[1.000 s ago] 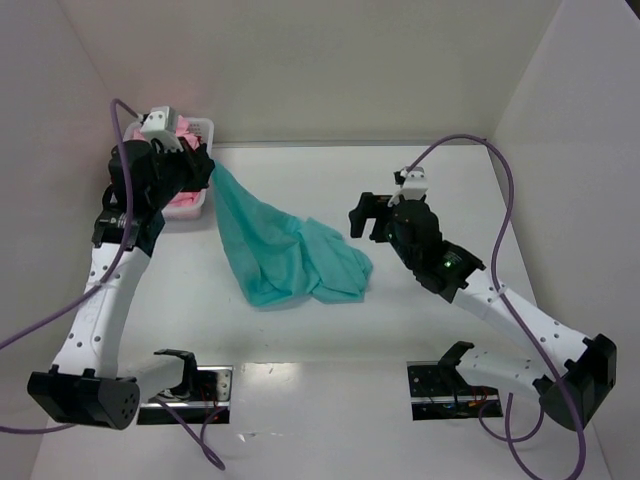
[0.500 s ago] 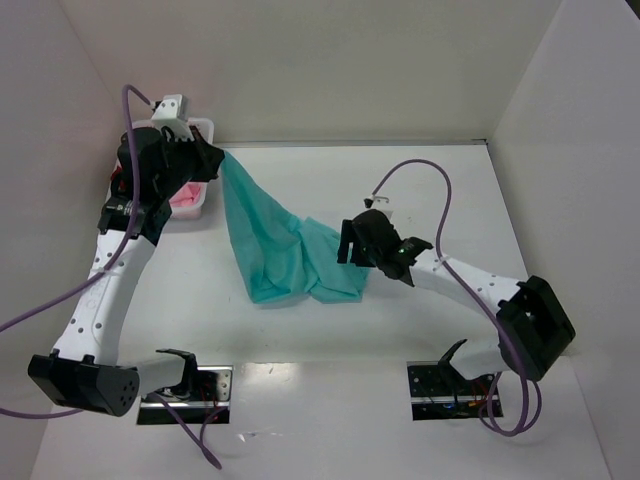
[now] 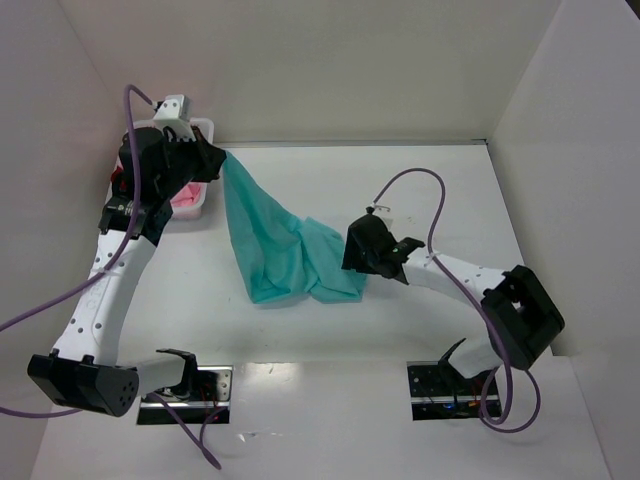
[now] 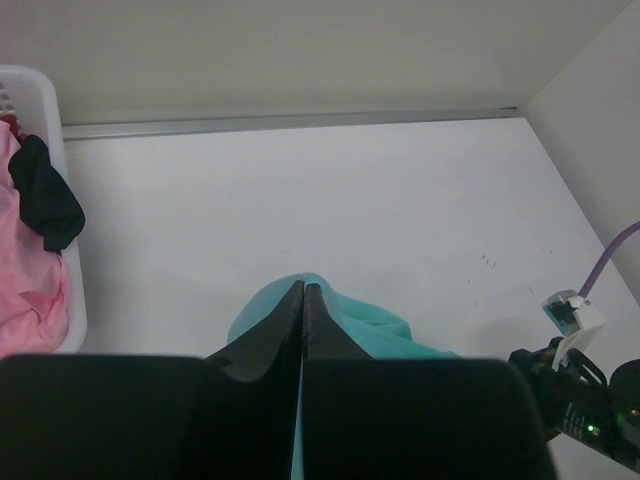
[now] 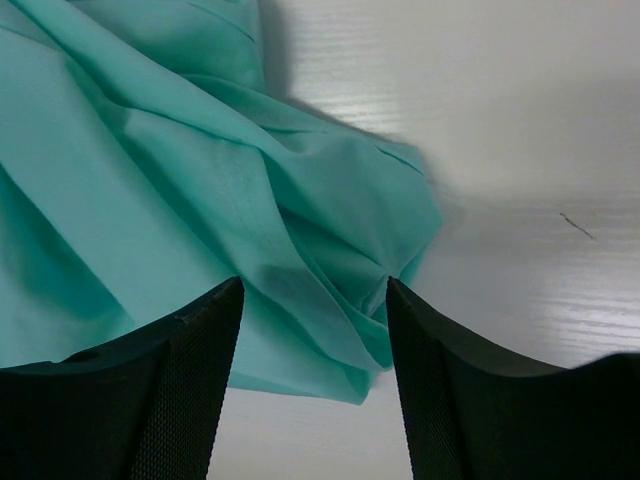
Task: Fold and stack the t-shirts
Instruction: Flatten out the tshirt
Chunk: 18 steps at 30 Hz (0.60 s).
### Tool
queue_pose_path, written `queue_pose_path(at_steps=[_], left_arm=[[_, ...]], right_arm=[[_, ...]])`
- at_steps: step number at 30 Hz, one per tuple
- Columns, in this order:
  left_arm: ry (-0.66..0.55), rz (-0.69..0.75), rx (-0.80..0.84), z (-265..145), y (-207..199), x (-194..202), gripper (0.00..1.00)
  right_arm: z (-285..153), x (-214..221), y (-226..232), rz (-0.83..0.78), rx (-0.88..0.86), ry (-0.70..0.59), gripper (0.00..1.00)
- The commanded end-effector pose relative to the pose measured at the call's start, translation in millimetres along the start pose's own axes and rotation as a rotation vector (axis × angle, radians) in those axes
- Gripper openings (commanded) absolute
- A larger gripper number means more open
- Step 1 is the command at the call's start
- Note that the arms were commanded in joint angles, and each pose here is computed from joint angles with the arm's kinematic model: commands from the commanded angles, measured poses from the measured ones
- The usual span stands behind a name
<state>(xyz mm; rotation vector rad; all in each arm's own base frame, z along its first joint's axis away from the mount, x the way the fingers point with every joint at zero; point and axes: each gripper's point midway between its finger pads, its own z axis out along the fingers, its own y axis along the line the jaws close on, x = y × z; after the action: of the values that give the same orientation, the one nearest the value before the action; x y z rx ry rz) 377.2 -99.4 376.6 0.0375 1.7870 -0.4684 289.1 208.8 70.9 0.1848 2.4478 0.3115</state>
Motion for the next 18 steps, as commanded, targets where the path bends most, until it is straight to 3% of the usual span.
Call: queue_pose_path(at_steps=[1,4,5,8,9,10,14,18], left_arm=[[-0.067,0.046,0.03,-7,-9,-21,0.0],[-0.048,0.042,0.035,-7,-9,-14,0.0],[-0.045,0.044,0.043,-6,-12,-13,0.0],[-0.045,0.044,0.043,-6,-12,-13,0.0],[-0.045,0.053,0.043,-6,-12,-13,0.0],[-0.045,0.053,0.043,-6,-12,-13,0.0],[-0.07,0.056,0.024,-11,-11,-21,0.0],[-0.137,0.08,-0.033,-22,-6,-47,0.0]], right_arm=[[9,5,0,0.016,-0.009,0.008,0.64],[16,4,1,0.024,-0.012,0.011,0.54],[18,6,0,0.022,-0.006,0.018,0.42],[22,2,3,0.012,-0.001,0.007,0.2],[22,-3,4,0.014,0.003,-0.008,0.05],[22,-13,4,0.025,0.008,-0.032,0.0],[-4,-74,-6,0.068,0.051,-0.176,0.0],[-80,-195,-23,0.175,0.046,-0.446,0.0]])
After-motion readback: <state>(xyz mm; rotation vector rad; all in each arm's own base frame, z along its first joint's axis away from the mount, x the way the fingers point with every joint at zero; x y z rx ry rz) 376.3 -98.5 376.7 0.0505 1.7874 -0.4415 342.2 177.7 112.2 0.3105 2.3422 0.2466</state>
